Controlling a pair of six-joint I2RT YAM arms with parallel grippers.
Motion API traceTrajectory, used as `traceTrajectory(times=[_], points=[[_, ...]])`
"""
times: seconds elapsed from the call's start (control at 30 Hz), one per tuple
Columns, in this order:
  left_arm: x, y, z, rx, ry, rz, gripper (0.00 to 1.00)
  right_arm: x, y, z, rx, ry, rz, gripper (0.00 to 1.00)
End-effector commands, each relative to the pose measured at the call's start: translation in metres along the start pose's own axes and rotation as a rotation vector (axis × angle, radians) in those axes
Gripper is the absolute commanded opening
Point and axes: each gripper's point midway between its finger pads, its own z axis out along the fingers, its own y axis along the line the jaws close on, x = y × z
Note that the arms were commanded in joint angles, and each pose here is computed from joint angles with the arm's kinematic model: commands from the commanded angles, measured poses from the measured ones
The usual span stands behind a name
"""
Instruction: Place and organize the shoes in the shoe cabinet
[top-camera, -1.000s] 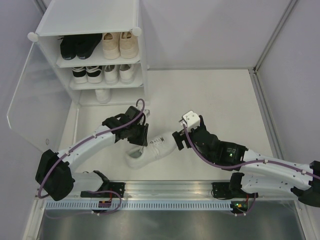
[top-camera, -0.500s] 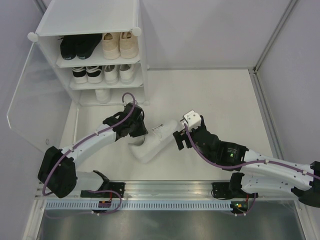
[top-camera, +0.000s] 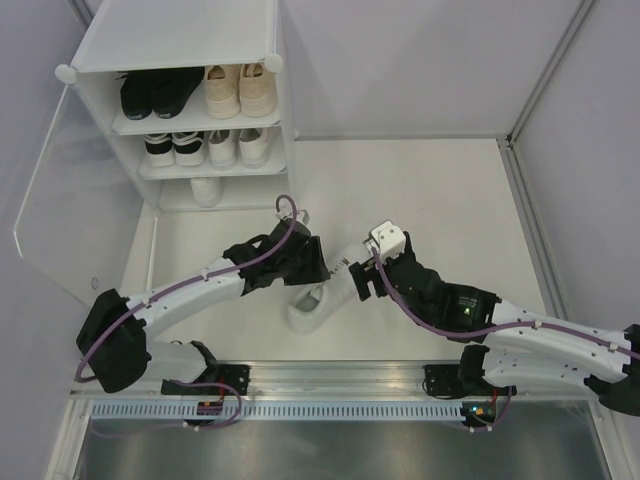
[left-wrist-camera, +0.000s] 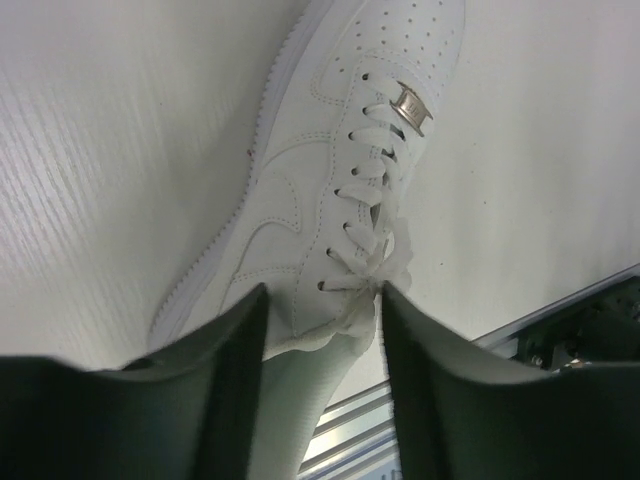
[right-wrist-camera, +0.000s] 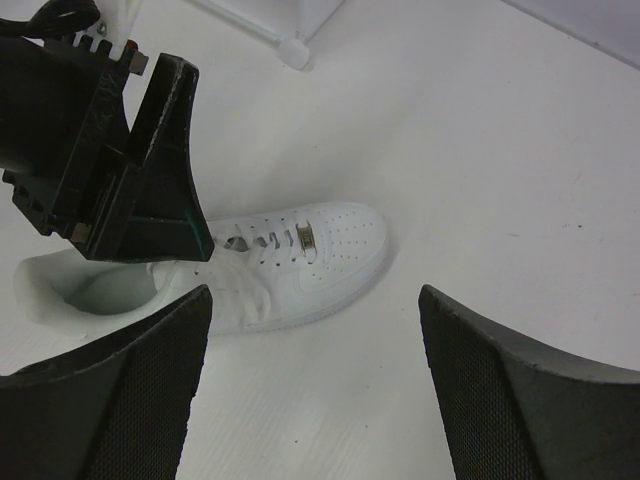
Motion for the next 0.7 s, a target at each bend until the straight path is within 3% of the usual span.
traceTrajectory(times=[0.0, 0.1, 0.27, 0.37, 0.47, 0.67], points=[[-0.026, -0.028, -0.022, 0.106, -0.101, 0.069, 0.64, -0.017, -0.006, -0.008, 0.014, -0.041, 0.054, 0.88], [-0.028, -0.033, -0.039, 0.147, -0.105, 0.196, 0.73, -0.019, -0.009, -0.012, 0.019, -0.048, 0.062, 0.88], [0.005, -0.038, -0.054, 0.232, 0.018, 0.374, 0.75, -0.019, -0.017, -0.017, 0.044, -0.046, 0.069, 0.88], [0.027, -0.030, -0.052, 0.181, 0.070, 0.462, 0.75, -0.017, -0.020, -0.019, 0.052, -0.043, 0.071, 0.88], [0.045, -0.022, -0.044, 0.117, 0.107, 0.483, 0.72, -0.014, -0.023, -0.020, 0.069, -0.037, 0.070, 0.88], [0.053, -0.004, -0.017, -0.033, 0.117, 0.473, 0.55, -0.008, -0.027, -0.020, 0.088, -0.023, 0.068, 0.88]])
